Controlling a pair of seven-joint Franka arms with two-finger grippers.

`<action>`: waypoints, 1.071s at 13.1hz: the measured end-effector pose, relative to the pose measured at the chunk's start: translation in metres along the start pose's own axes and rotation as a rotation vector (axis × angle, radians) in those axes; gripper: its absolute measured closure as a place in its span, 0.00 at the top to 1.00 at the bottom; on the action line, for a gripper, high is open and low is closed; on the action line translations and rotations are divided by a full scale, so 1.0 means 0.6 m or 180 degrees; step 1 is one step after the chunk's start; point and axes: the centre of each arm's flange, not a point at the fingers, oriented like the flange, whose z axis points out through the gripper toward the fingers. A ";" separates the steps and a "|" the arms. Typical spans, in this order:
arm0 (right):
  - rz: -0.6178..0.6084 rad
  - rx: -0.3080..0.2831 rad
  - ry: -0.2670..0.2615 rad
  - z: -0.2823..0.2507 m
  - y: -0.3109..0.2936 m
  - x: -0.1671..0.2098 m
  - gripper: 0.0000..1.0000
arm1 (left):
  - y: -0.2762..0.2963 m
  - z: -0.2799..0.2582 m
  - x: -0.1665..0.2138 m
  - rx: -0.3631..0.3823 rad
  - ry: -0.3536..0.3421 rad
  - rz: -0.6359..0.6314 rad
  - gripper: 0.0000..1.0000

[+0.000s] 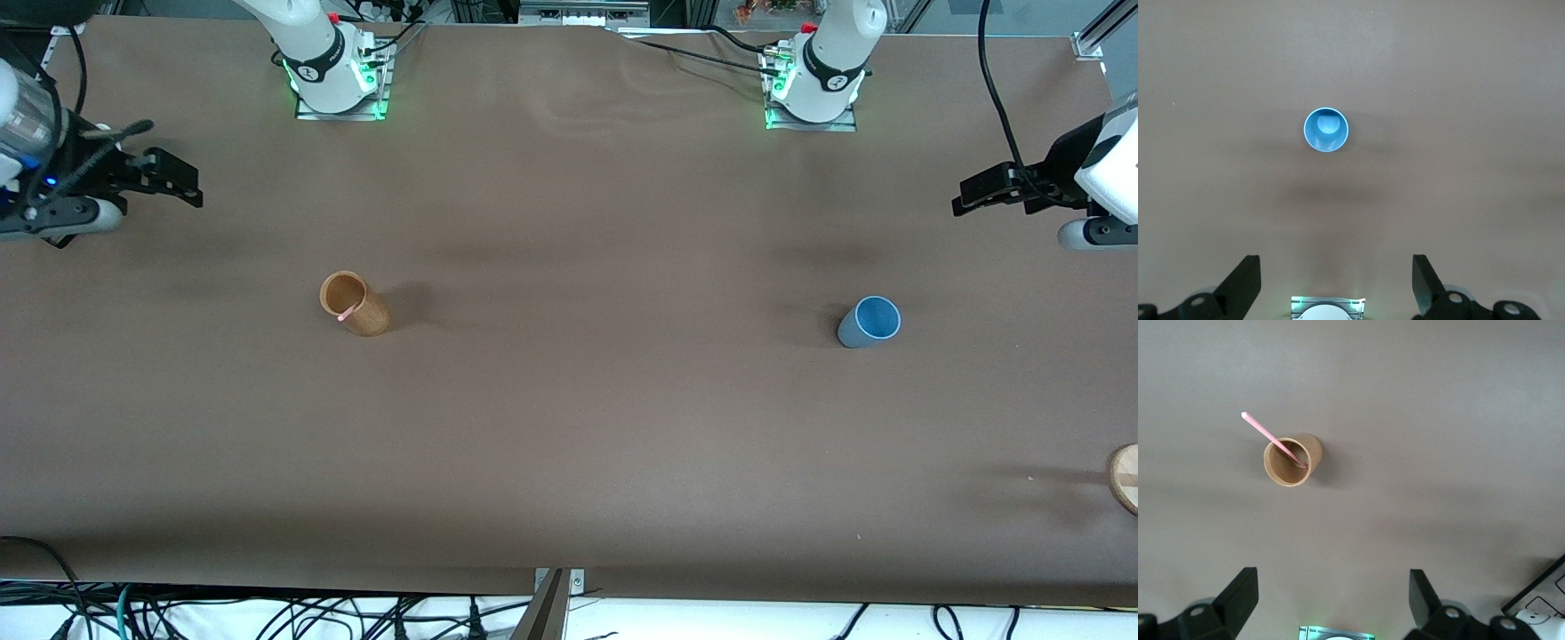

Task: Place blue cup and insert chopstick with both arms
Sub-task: 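Reach the right gripper down to the pink chopstick in the tan cup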

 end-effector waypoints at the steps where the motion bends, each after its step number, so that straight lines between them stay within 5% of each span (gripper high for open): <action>1: -0.0001 0.0007 -0.0003 0.018 -0.001 0.004 1.00 | 0.000 0.000 0.000 0.0000 0.0000 -0.0001 1.00; 14: -0.0241 -0.0015 0.0468 0.314 -0.174 0.057 1.00 | -0.002 0.001 0.001 0.0000 -0.0003 -0.0008 1.00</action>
